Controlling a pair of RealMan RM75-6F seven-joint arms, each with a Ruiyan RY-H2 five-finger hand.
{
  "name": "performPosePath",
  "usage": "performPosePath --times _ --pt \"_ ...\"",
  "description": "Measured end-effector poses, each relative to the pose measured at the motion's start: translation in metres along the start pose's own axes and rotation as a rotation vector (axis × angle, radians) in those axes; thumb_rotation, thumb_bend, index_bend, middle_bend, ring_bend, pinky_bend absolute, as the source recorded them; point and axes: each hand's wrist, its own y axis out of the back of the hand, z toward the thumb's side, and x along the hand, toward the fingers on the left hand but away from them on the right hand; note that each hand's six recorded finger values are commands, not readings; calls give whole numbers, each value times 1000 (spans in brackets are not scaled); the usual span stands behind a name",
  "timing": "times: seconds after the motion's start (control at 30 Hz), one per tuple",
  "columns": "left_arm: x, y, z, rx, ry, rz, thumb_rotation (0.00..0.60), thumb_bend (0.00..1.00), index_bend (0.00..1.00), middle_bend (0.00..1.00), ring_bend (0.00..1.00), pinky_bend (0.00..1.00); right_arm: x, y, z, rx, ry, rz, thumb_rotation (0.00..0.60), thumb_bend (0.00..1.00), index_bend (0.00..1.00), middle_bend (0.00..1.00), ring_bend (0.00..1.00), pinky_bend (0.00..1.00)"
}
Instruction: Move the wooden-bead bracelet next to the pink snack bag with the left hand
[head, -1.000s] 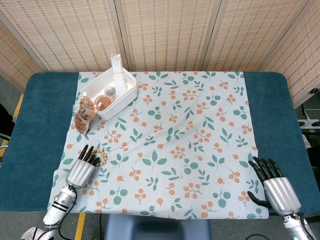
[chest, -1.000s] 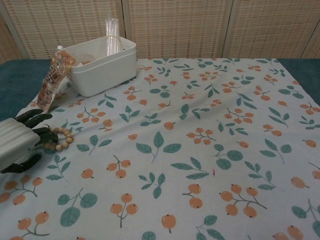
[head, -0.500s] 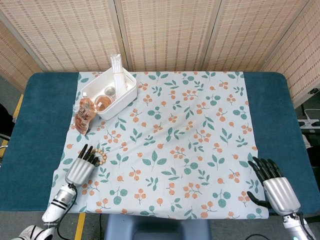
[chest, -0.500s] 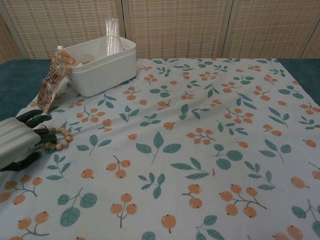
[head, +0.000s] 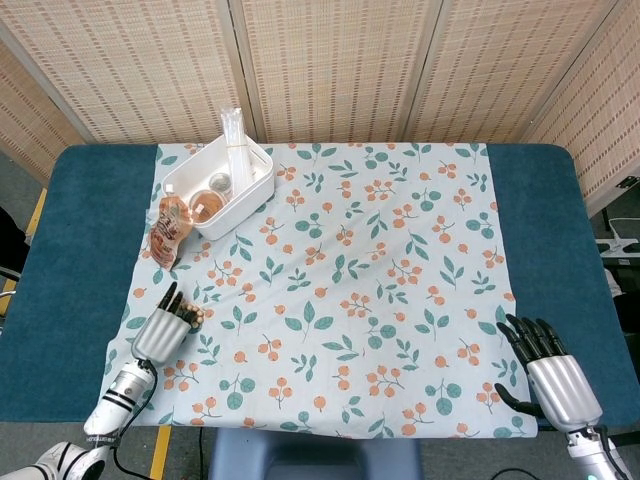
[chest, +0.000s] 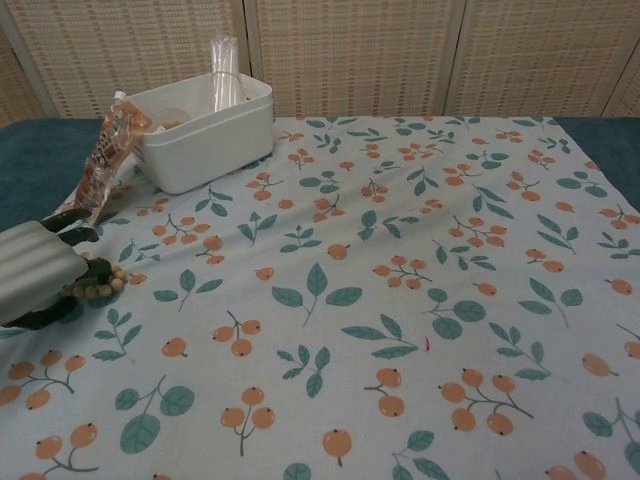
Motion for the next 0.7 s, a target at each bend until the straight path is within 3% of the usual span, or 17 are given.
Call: performPosePath --times 0.27,0.5,0.7 --pt "0 3 -4 7 19 30 600 502 679 720 303 14 1 1 0 -7 0 -1 451 236 0 0 0 0" --pt "1 6 -6 -61 19 44 600 734 739 757 335 25 1 1 0 -11 2 1 451 236 0 0 0 0" --pt "4 12 -12 -191 20 13 600 840 784 769 346 32 0 0 0 -11 2 2 451 236 0 0 0 0"
